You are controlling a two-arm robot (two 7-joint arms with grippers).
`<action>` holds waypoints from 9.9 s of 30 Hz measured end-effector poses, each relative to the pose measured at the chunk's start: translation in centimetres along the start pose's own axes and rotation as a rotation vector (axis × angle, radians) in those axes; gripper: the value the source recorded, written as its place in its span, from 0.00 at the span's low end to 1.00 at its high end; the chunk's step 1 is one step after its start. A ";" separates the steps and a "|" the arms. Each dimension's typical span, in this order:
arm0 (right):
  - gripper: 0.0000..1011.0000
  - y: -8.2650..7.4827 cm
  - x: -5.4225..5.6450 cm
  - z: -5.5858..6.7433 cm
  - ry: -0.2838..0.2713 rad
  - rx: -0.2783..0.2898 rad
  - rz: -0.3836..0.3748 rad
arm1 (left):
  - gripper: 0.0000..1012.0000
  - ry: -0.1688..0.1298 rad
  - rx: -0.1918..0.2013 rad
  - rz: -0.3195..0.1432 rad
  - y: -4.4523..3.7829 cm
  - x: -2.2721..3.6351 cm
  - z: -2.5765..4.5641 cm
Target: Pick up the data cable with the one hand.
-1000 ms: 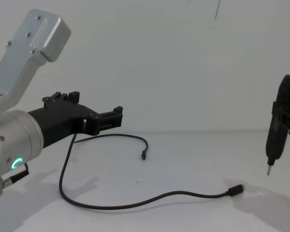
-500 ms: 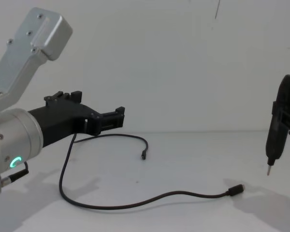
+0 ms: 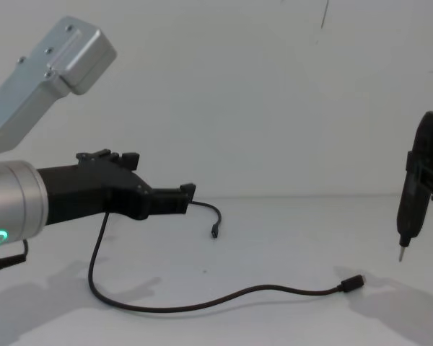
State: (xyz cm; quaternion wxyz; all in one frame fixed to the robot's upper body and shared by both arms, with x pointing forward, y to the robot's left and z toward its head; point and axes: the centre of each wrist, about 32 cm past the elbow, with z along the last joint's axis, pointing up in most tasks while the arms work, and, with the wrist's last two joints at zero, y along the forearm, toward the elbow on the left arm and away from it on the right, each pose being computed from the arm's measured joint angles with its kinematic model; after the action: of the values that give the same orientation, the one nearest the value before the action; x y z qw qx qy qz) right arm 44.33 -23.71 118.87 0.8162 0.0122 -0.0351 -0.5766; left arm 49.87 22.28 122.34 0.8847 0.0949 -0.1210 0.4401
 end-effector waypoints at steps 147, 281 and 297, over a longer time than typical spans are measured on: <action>0.27 -0.2 3.0 5.0 0.136 0.142 0.003 | 0.04 -0.095 0.058 -0.323 -1.25 0.07 -0.66; 0.27 6.5 2.9 3.3 0.519 0.001 0.234 | 0.04 -0.154 0.003 -0.362 1.21 2.52 -1.09; 0.27 6.8 2.7 3.1 0.523 -0.008 0.244 | 0.04 -0.154 0.003 -0.362 1.21 2.52 -1.09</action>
State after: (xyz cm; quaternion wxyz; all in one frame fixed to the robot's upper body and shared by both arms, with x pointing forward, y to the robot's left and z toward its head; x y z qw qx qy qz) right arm 51.38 -23.96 122.52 0.8608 0.1529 0.1778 -0.4517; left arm 50.52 25.21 122.13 0.9374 0.1500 -0.1685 0.2653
